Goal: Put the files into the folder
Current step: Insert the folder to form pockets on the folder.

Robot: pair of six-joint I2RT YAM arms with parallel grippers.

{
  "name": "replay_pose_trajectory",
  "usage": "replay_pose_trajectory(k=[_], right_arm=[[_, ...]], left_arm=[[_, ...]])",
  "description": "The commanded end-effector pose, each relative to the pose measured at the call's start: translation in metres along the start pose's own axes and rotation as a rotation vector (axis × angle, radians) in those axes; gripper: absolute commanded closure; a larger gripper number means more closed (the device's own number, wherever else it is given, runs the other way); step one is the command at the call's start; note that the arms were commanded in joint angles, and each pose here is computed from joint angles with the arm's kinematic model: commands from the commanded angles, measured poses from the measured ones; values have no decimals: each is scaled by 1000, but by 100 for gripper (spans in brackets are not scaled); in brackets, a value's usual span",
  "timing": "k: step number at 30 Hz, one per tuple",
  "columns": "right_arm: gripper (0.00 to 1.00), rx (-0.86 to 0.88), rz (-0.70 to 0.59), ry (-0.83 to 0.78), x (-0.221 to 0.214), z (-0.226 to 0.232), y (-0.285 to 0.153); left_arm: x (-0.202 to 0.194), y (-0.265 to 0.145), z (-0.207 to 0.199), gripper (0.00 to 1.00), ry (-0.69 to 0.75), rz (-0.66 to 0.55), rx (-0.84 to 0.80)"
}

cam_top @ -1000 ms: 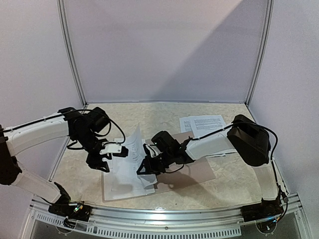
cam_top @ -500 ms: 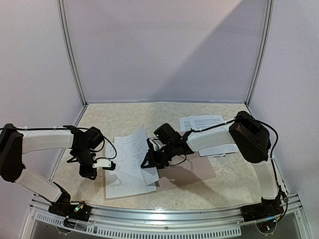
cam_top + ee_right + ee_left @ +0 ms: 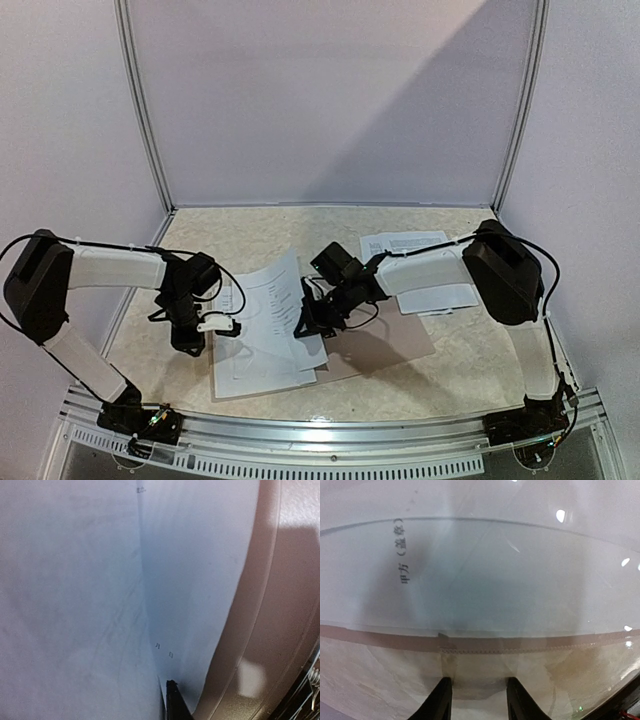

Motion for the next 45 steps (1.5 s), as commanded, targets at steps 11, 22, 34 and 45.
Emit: replay_pose_trajectory(k=[11, 22, 34, 45], right_arm=[[100, 193, -46, -24, 26, 10, 16], [100, 239, -15, -20, 23, 22, 37], [98, 63, 16, -19, 7, 16, 8], [94, 140, 1, -84, 10, 35, -4]], left_arm=[[35, 9, 16, 61, -2, -58, 0], [36, 9, 19, 61, -11, -60, -11], [35, 9, 20, 61, -21, -63, -17], [35, 9, 20, 61, -23, -63, -18]])
Point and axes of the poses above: each gripper's point midway between its finger pads, its own y axis out along the fingers, its own z axis along the line the jaws close on, x = y × z, the point moved 4 cm from there along -y, back along the fingers, and after that the axes turned 9 degrees about -y, right-handed, at the moved point
